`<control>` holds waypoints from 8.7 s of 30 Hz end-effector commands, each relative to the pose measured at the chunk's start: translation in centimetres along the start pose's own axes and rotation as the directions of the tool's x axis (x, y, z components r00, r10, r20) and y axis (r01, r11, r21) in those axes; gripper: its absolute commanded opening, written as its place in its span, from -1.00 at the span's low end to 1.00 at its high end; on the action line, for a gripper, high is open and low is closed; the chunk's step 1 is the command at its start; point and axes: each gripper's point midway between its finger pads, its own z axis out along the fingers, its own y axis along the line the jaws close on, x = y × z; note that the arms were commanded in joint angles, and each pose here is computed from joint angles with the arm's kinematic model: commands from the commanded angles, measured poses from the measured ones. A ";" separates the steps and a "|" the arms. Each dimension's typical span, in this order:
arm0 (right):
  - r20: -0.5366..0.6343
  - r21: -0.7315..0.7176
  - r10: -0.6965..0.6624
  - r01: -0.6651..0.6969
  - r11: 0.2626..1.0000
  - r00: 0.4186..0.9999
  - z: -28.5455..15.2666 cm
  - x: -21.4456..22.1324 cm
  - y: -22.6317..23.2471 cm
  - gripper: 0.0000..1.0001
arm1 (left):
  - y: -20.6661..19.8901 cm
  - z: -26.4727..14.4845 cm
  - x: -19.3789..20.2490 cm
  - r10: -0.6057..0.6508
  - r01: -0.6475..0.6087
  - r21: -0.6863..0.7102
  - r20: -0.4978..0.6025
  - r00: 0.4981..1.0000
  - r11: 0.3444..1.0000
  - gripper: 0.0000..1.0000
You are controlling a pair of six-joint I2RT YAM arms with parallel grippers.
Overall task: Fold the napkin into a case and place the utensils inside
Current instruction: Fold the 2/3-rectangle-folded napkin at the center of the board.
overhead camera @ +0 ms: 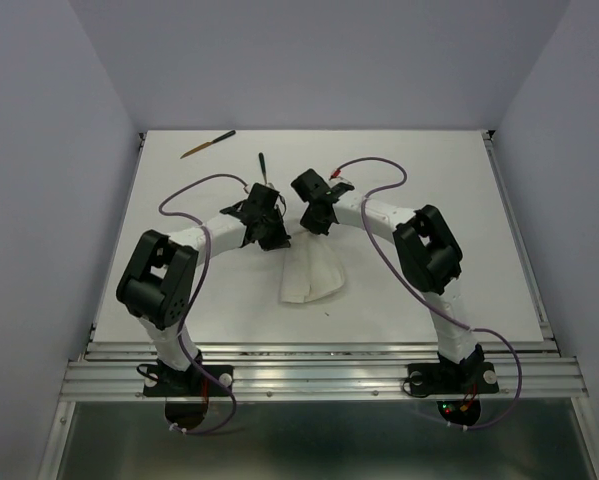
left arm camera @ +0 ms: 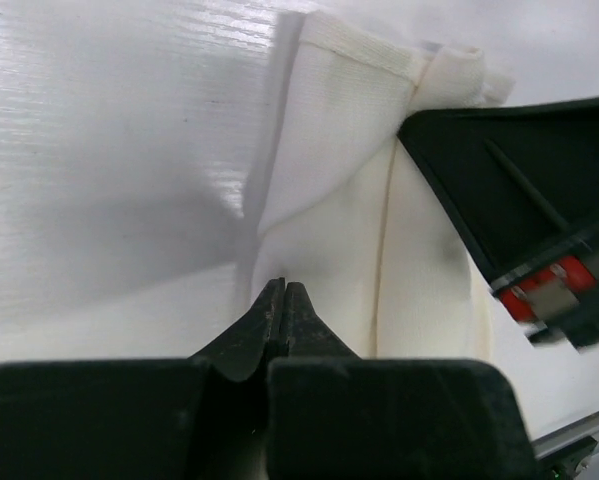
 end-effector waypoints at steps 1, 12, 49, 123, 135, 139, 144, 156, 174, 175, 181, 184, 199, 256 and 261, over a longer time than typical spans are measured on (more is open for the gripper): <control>-0.044 0.165 -0.002 0.009 0.986 0.999 1.6 1.1 -5.0 -0.99 | -0.6 -3.5 -0.2 0.047 -0.048 0.026 0.036 0.998 0.999 -1.00; -0.072 0.172 0.008 0.005 0.985 0.997 2.3 1.5 -5.2 -0.99 | 0.6 -1.8 8.9 0.085 -0.072 0.069 -0.194 0.977 0.995 -1.00; -0.070 0.199 0.031 -0.016 0.980 0.997 2.6 1.2 -6.5 -0.99 | 0.6 -5.4 9.2 0.164 -0.161 0.036 -0.115 0.980 0.986 -1.00; -0.048 -0.033 -0.267 0.265 0.964 0.963 -0.3 -1.4 -2.4 -0.94 | -5.6 1.3 -5.4 0.059 -0.075 0.222 0.079 0.995 0.972 -1.00; -0.001 -0.203 -0.388 0.380 0.903 0.922 -1.2 -1.3 -0.1 -0.94 | -4.7 1.1 -4.8 0.049 -0.063 0.198 0.074 0.996 0.978 -1.00; 0.003 -0.226 -0.399 0.389 0.893 0.917 -1.5 -1.3 0.3 -0.94 | -4.6 1.5 -4.8 0.047 -0.060 0.191 0.072 0.996 0.980 -1.00; 0.018 -0.203 -0.378 0.374 0.905 0.926 -1.7 -1.8 0.0 -0.79 | -3.7 3.3 -4.2 0.048 -0.053 0.163 0.036 0.998 0.985 -1.00; 0.062 -0.171 -0.331 0.337 0.926 0.942 -3.1 -3.0 -0.8 -0.16 | -1.6 4.6 -2.5 0.022 -0.019 0.075 -0.029 0.999 0.997 -1.00; 0.049 -0.204 -0.292 0.295 0.933 0.955 -3.4 -2.9 0.2 -0.96 | -1.7 4.5 -2.5 0.022 -0.020 0.082 -0.030 0.999 0.996 -1.00; 0.049 -0.211 -0.284 0.288 0.934 0.957 -3.5 -3.0 0.5 -0.99 | -1.8 4.5 -2.5 0.024 -0.022 0.086 -0.029 0.999 0.996 -1.00; 0.023 -0.186 -0.280 0.279 0.942 0.960 -2.7 -2.8 0.6 -0.99 | -1.7 4.7 -2.2 0.023 -0.020 0.085 -0.035 0.999 0.996 -1.00; 0.017 -0.186 -0.274 0.273 0.944 0.961 -2.5 -2.7 0.7 -0.99 | -1.8 4.8 -2.0 0.026 -0.022 0.088 -0.038 0.999 0.996 -1.00; -0.018 -0.163 -0.279 0.272 0.948 0.960 -1.3 -1.7 2.1 -0.99 | -2.3 4.8 -2.0 0.027 -0.022 0.108 -0.042 0.999 0.994 -1.00; -0.065 0.226 -0.115 0.127 0.966 0.991 1.4 -2.1 -6.7 -0.76 | -2.0 1.6 4.3 0.154 -0.139 0.118 -0.120 0.981 0.983 -1.00; 0.030 -0.019 -0.131 0.131 0.991 0.991 -1.0 -3.8 -3.3 0.12 | -1.4 2.4 5.0 0.154 -0.140 0.105 -0.142 0.978 0.985 -1.00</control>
